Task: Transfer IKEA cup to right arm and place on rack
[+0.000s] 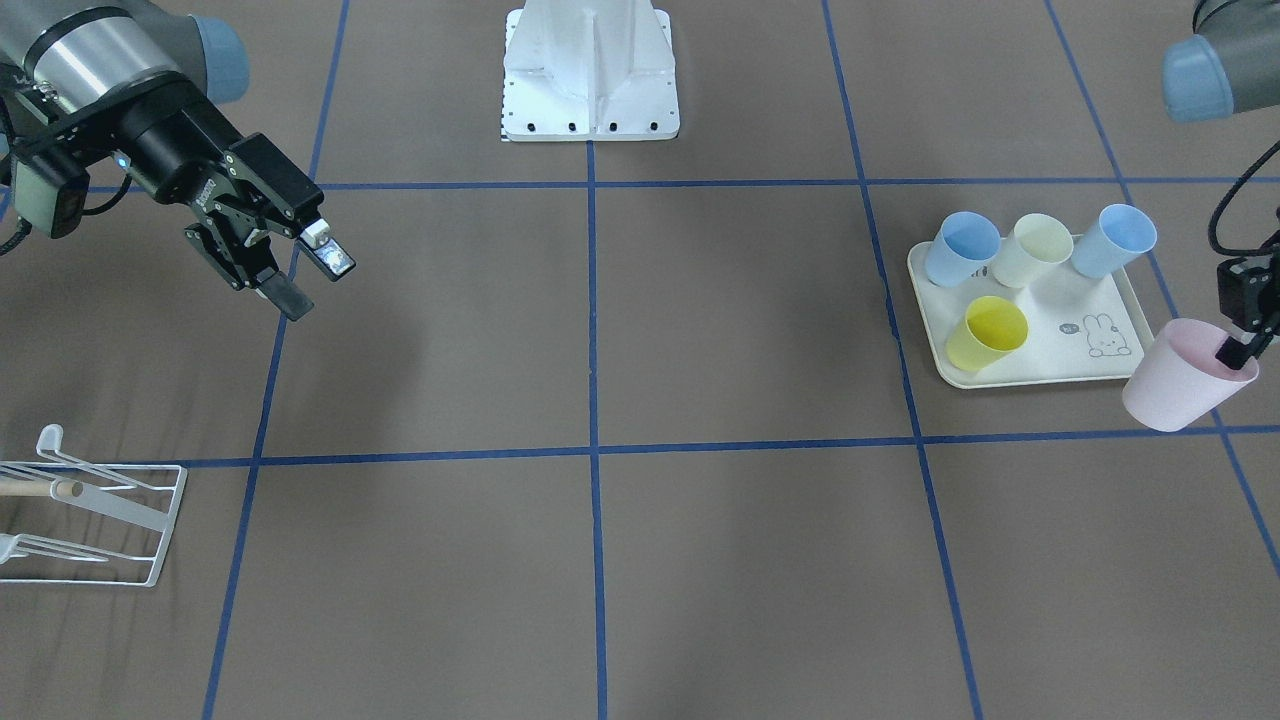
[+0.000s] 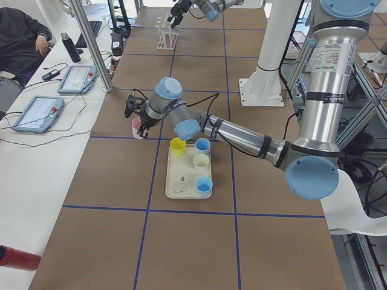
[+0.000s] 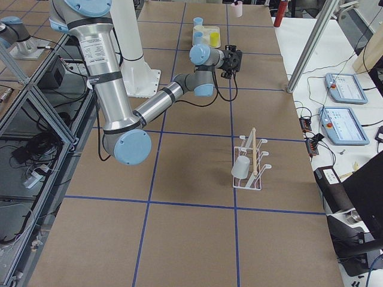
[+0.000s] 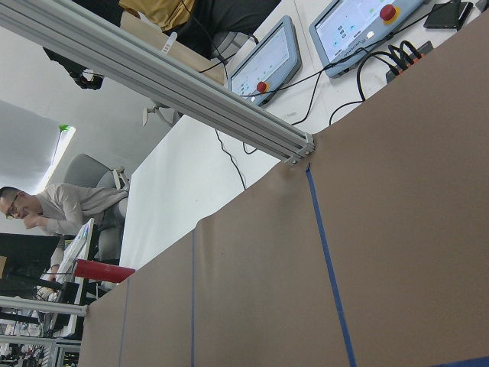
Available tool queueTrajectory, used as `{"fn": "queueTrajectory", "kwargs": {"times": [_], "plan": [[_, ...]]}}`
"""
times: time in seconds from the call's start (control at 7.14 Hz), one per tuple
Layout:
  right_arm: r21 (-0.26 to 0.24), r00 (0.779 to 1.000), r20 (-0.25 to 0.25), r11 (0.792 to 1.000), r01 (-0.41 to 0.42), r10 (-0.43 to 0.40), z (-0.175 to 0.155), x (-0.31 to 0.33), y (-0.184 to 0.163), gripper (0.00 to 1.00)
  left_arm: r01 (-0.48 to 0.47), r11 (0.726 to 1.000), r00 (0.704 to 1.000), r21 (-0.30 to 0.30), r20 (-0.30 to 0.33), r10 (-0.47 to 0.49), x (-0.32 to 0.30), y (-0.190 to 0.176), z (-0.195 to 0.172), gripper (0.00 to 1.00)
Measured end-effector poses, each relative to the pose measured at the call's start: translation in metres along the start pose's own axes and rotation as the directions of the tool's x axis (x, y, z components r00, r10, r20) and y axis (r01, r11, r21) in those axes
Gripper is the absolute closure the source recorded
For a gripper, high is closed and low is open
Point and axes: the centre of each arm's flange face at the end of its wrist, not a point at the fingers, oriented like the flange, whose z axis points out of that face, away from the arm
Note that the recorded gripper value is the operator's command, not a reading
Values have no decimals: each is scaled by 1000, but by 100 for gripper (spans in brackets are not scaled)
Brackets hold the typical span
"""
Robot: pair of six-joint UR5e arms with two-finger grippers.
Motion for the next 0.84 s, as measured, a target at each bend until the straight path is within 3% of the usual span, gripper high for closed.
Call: {"fn": "queueTrajectory", "kwargs": {"times": [0.28,0.42,0.56,0.84], "plan": [[-3,999,21,1000,-31,31,-5,-6,2,0,191,980,970,51,-164,-180,30,2,-15,100],[-5,997,49,998,-66,66,-6,-8,3,0,280,959,932,32,-250,-263,45,10,-16,100],[-6,993,88,997,-80,81,-9,-9,4,0,365,931,878,-3,-332,-345,61,22,-15,100],[-2,984,132,993,-118,117,-13,-13,5,0,526,846,730,-84,-467,-500,96,52,-5,100]]}}
